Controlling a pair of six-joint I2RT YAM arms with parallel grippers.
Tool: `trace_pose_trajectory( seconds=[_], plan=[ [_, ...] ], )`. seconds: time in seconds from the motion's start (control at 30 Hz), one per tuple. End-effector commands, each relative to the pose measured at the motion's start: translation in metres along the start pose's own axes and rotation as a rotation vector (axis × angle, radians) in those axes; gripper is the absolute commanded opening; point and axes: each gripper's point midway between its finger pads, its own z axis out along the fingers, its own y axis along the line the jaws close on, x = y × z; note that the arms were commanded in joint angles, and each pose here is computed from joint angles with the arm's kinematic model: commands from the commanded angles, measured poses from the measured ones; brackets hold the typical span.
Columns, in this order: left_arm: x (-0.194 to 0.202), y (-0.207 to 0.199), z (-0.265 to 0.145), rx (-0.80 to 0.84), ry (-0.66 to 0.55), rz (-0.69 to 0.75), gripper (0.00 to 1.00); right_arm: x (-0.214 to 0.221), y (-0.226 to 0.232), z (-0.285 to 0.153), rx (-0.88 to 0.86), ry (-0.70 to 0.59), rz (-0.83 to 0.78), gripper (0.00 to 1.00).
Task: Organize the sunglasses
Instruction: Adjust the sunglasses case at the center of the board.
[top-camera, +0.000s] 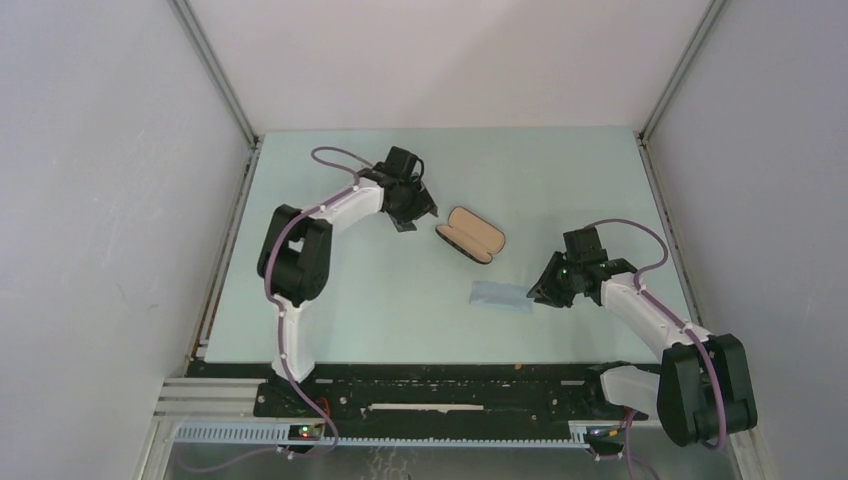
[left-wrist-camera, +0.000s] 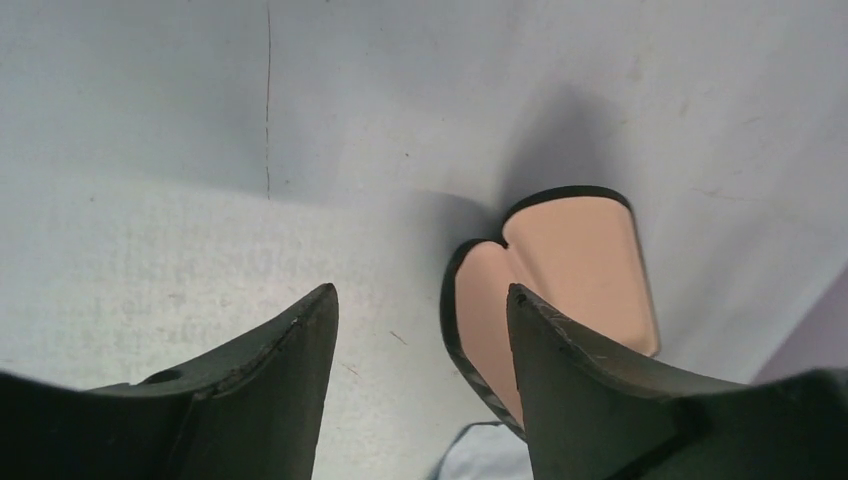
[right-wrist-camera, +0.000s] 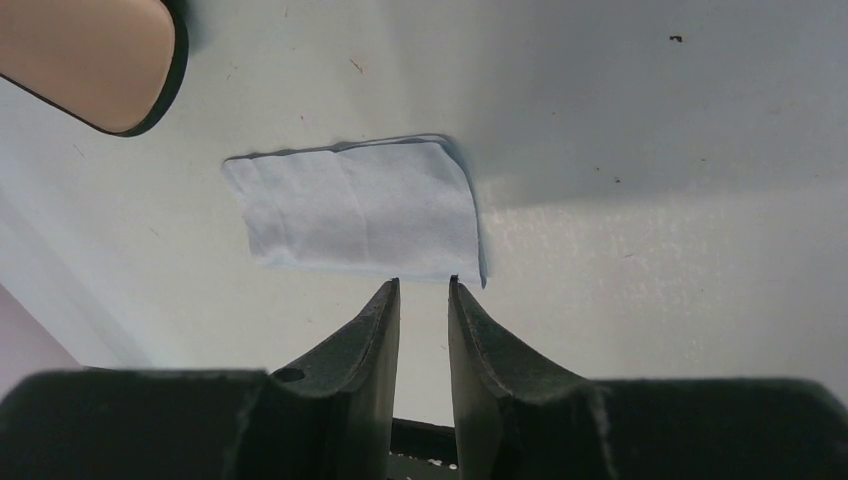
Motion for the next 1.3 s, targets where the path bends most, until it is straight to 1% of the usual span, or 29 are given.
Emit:
trace_pose_trajectory(
  seconds=[0.0, 0.07, 0.17, 0.3, 0.43, 0.53, 0.7, 0.8, 0.9, 0.97, 1.0, 1.07, 1.17, 1.23, 1.27],
  plan=[
    [-0.007, -0.004, 0.005, -0.022, 0.021, 0.146, 0.66, -0.004, 0.008, -0.002, -0.022, -0.019, 0.0, 0.32],
    [-0.004, -0.007, 0.008, -0.026, 0.044, 0.188, 0.65, -0.003, 0.009, -0.002, -0.023, -0.013, -0.001, 0.32],
    [0.003, 0.0, 0.013, -0.058, 0.077, 0.227, 0.64, -0.002, 0.007, -0.002, -0.013, -0.013, -0.003, 0.32],
    [0.013, 0.01, 0.02, -0.088, 0.122, 0.241, 0.63, -0.003, 0.007, 0.001, -0.007, -0.011, 0.006, 0.32],
    [0.026, 0.011, 0.021, -0.074, 0.164, 0.251, 0.6, -0.003, 0.007, 0.002, -0.004, -0.008, 0.011, 0.32],
    [0.038, 0.012, 0.018, -0.073, 0.193, 0.264, 0.59, -0.003, 0.005, 0.001, 0.003, -0.011, 0.01, 0.32],
    [0.055, 0.013, 0.01, -0.066, 0.204, 0.276, 0.6, -0.003, 0.005, 0.001, 0.004, -0.013, 0.009, 0.32],
    [0.052, 0.015, 0.006, -0.076, 0.178, 0.278, 0.6, -0.003, 0.007, 0.001, -0.003, -0.015, 0.007, 0.32],
    [0.041, 0.013, -0.005, -0.083, 0.12, 0.284, 0.61, -0.004, 0.007, -0.001, -0.005, -0.022, 0.005, 0.32],
    [0.031, 0.008, -0.019, -0.084, 0.056, 0.298, 0.63, -0.004, 0.004, -0.002, 0.004, -0.03, 0.002, 0.32],
    [0.023, 0.007, -0.029, -0.091, 0.006, 0.311, 0.64, -0.004, 0.003, -0.003, 0.012, -0.033, 0.0, 0.32],
    [0.018, 0.003, -0.049, -0.089, -0.058, 0.34, 0.65, -0.005, -0.001, -0.005, 0.031, -0.044, -0.005, 0.33],
    [0.023, 0.001, -0.073, -0.052, -0.117, 0.371, 0.65, -0.006, -0.007, -0.006, 0.052, -0.055, -0.024, 0.36],
    [0.039, -0.003, -0.09, -0.017, -0.146, 0.424, 0.66, -0.007, -0.007, -0.006, 0.044, -0.062, -0.043, 0.39],
    [0.05, -0.006, -0.094, 0.009, -0.14, 0.453, 0.67, -0.007, -0.007, -0.006, 0.042, -0.065, -0.049, 0.4]
  ],
)
